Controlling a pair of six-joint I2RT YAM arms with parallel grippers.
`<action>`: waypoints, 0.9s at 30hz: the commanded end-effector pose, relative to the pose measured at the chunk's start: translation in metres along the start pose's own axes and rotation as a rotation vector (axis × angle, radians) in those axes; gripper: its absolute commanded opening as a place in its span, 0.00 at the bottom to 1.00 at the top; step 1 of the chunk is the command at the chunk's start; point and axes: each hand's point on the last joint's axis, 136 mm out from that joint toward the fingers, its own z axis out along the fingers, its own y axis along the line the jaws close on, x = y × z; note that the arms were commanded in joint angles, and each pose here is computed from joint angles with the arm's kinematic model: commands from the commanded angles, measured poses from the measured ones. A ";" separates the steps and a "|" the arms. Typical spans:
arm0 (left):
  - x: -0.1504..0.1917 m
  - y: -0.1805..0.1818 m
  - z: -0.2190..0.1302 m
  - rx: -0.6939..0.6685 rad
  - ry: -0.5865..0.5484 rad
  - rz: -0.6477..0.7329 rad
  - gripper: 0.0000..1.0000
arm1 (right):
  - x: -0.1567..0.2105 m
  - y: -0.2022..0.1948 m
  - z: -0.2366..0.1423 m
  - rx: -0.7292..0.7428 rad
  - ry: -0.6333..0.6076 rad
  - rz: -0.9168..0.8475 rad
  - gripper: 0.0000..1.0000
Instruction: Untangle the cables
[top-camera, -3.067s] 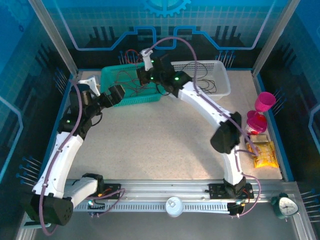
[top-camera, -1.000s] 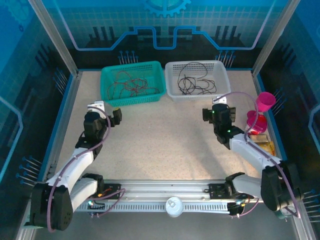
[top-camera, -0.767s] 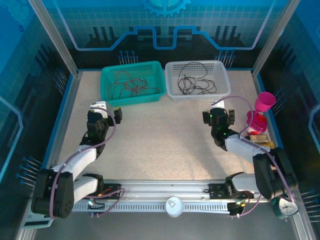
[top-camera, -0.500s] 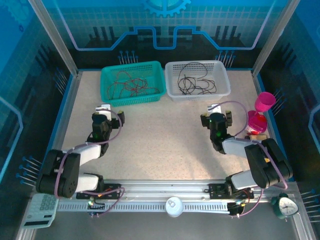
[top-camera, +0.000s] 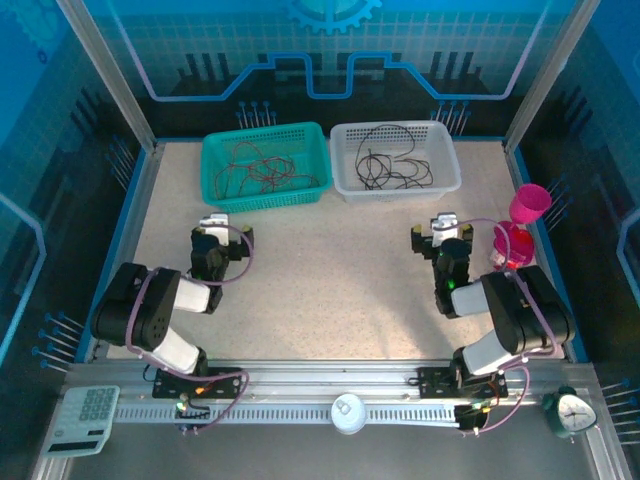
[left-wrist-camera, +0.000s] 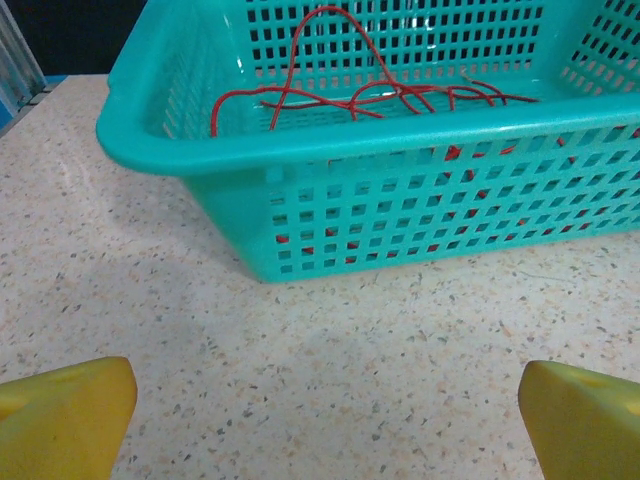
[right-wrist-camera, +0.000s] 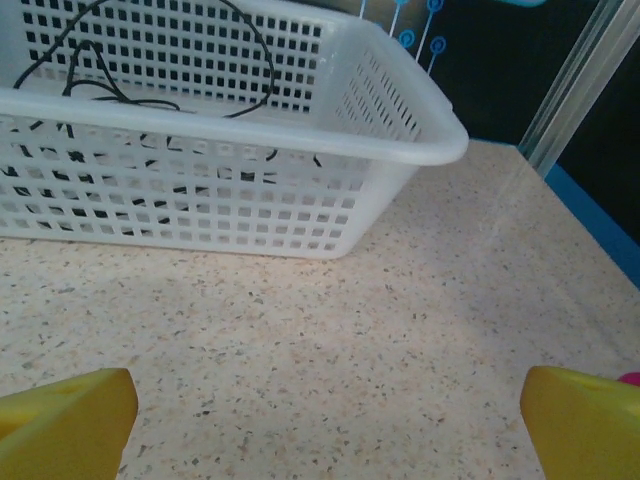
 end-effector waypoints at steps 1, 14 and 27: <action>-0.014 -0.004 0.006 0.039 -0.026 -0.006 0.99 | -0.010 0.007 0.011 -0.069 0.019 0.062 1.00; -0.013 0.001 0.015 0.119 0.038 -0.083 0.99 | -0.007 0.003 0.021 -0.055 0.065 0.077 1.00; -0.014 0.001 0.014 0.119 0.032 -0.083 0.99 | -0.007 0.003 0.021 -0.056 0.067 0.077 1.00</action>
